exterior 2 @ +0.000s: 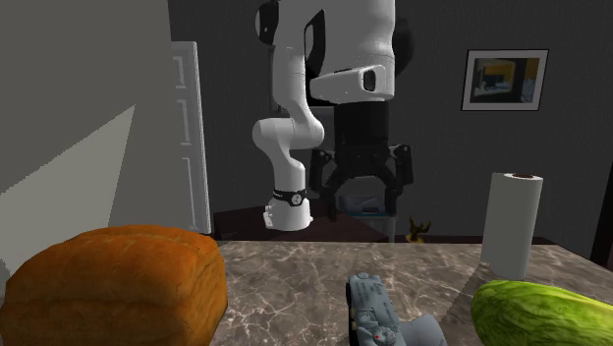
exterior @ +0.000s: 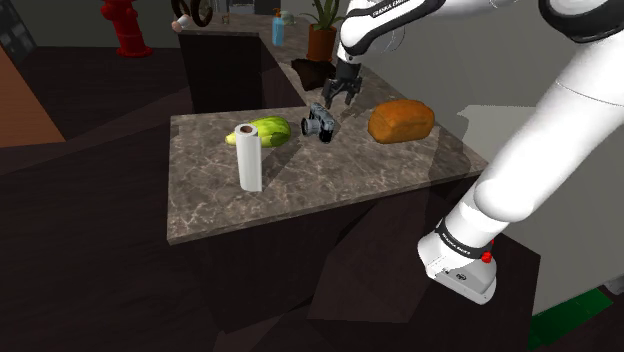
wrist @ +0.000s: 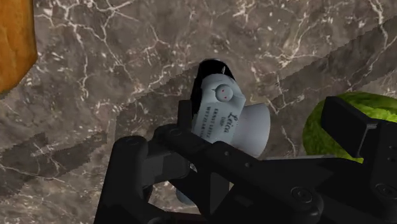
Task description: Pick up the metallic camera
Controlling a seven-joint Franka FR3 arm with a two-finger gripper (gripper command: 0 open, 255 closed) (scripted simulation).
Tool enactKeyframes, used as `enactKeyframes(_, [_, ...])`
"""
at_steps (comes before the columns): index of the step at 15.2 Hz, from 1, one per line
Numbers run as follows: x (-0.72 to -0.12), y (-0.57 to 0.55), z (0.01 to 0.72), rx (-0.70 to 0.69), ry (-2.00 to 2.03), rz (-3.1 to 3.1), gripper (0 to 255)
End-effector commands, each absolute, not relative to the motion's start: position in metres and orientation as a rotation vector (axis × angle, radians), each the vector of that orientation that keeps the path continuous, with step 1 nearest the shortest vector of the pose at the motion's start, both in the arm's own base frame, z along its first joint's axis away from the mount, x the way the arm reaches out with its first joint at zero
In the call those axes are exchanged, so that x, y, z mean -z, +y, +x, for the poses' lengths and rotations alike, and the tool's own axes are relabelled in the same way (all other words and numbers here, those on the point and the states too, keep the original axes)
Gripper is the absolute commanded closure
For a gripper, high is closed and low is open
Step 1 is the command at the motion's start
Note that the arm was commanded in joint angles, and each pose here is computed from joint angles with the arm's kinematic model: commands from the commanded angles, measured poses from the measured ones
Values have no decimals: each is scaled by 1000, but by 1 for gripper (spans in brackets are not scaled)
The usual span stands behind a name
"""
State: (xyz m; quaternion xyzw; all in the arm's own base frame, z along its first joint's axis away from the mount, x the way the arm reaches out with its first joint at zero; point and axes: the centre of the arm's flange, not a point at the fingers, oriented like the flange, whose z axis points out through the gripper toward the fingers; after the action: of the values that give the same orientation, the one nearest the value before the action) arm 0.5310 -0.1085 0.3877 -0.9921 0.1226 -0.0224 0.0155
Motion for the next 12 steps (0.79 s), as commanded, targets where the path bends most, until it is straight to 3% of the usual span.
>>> enactKeyframes(1, [-369, -121, 549, 78, 408, -3072, 0])
enactKeyframes(7, [-324, -153, 597, 96, 477, -3031, 0])
enactKeyframes(12, [-297, -153, 597, 96, 477, -3031, 0])
